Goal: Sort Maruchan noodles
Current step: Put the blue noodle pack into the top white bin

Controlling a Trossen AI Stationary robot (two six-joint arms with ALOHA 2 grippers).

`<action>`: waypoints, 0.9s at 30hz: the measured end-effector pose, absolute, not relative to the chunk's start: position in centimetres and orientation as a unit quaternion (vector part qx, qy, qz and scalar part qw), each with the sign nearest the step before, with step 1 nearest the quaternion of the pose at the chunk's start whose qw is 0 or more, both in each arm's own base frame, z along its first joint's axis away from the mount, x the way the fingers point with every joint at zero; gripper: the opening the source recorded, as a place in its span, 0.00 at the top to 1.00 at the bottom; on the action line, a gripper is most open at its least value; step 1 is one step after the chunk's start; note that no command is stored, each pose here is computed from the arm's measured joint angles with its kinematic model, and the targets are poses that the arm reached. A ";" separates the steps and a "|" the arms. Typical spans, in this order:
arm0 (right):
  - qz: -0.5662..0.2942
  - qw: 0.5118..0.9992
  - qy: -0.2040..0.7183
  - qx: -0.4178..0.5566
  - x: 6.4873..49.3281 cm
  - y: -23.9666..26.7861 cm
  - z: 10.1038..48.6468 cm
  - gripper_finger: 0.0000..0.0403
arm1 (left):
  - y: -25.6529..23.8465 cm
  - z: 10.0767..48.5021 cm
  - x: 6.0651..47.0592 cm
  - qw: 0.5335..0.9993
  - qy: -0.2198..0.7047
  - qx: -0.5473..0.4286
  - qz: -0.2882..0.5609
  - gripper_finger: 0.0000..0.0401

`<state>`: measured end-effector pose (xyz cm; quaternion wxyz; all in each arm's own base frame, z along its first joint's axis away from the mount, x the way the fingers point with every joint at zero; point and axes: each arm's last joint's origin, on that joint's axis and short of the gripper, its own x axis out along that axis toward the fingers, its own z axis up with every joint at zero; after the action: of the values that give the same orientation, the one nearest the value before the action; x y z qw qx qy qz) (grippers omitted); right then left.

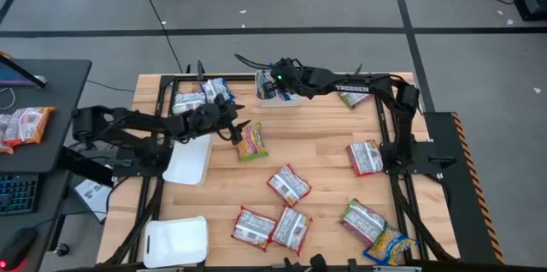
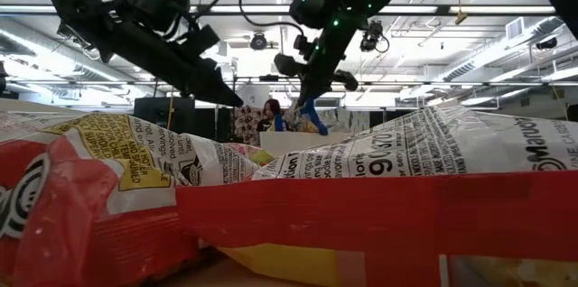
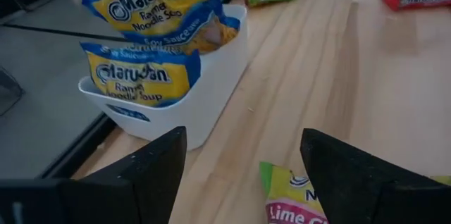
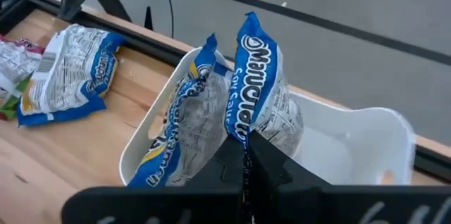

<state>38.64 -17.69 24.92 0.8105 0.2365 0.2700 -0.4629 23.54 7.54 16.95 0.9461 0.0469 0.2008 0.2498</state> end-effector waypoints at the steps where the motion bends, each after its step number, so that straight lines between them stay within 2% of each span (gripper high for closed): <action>1: -0.460 0.812 0.268 0.239 38.6 -17.8 24.9 0.98 | 7.7 16.8 23.6 0.946 0.198 0.049 0.252 0.29; 13: -0.470 0.804 0.221 0.289 39.4 -18.4 24.3 0.98 | 10.7 15.7 24.0 0.957 0.155 0.021 0.245 0.29; 21: -0.484 0.794 0.175 0.323 40.7 -18.8 22.3 0.98 | 11.2 13.9 24.6 0.954 0.169 0.031 0.245 0.29; 27: -0.479 0.809 0.121 0.320 41.4 -19.1 23.0 0.98 | 11.9 12.8 24.6 0.949 0.180 0.028 0.257 0.29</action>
<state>41.37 -19.08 22.97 0.8085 0.3201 0.1209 -0.4788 24.59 11.89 12.76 0.9491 0.0279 0.1802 0.2568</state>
